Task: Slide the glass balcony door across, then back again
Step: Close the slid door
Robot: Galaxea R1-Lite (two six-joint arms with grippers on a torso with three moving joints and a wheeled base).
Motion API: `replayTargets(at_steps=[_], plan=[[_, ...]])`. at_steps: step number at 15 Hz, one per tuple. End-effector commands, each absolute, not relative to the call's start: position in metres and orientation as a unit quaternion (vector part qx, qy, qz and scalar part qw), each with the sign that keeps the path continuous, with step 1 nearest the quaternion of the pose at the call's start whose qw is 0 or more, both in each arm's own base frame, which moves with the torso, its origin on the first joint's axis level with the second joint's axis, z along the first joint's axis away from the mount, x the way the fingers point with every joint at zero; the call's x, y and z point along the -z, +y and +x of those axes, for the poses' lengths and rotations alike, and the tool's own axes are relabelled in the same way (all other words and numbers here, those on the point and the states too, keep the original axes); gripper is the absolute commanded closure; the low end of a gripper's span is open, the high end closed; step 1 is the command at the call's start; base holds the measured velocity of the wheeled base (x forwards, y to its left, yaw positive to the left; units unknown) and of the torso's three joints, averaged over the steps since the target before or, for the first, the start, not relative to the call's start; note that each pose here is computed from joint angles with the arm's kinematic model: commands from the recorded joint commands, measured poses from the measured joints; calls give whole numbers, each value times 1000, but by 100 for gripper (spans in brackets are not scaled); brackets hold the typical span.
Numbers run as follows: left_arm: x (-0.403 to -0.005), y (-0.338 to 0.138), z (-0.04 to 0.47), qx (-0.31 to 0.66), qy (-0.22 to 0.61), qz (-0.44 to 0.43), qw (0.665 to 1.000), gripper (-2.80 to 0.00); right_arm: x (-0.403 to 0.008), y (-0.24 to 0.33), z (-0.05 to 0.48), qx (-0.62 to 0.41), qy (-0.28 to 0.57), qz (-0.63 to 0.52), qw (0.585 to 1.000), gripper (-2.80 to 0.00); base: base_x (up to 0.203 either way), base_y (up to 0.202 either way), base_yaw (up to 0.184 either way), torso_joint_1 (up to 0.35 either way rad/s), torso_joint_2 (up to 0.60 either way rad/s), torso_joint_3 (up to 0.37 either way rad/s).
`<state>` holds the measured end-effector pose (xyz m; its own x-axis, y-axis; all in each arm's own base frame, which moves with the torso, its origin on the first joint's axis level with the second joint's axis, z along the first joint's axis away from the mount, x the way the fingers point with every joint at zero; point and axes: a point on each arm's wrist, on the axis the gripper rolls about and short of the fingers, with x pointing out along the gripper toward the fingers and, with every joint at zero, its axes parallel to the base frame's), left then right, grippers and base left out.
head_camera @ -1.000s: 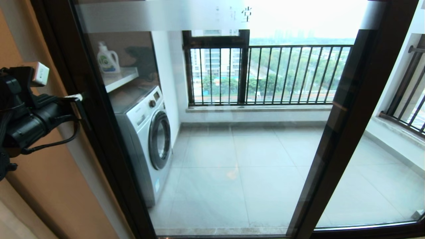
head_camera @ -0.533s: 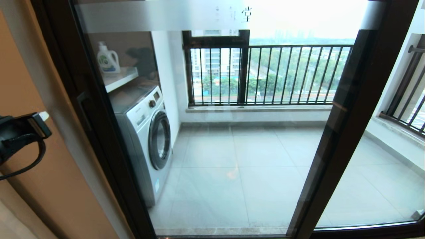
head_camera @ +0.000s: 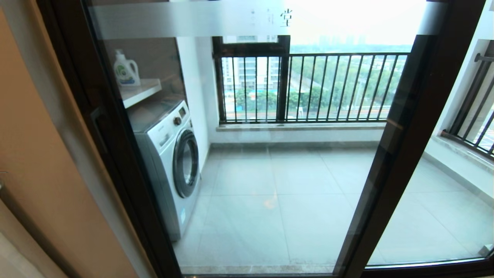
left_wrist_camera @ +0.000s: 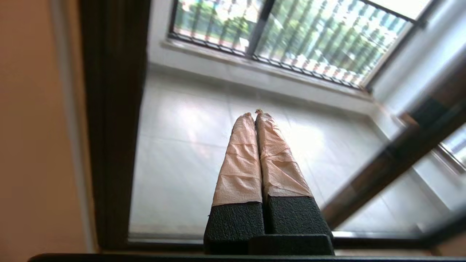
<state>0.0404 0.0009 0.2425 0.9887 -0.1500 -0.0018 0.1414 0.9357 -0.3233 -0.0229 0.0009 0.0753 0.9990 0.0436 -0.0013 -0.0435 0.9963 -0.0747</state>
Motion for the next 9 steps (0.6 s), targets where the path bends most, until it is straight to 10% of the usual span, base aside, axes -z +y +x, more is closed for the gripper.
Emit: replayTargets(at_steps=[1, 9], plan=[[-240, -9, 2, 107, -16, -148, 983, 0, -74, 1, -23, -22, 1, -38, 999, 0, 0, 0, 0, 0, 0, 0], [-225, 44, 193, 92, 130, -121, 980, 0, -74, 1, -23, -22, 1, -38, 999, 0, 0, 0, 0, 0, 0, 0]])
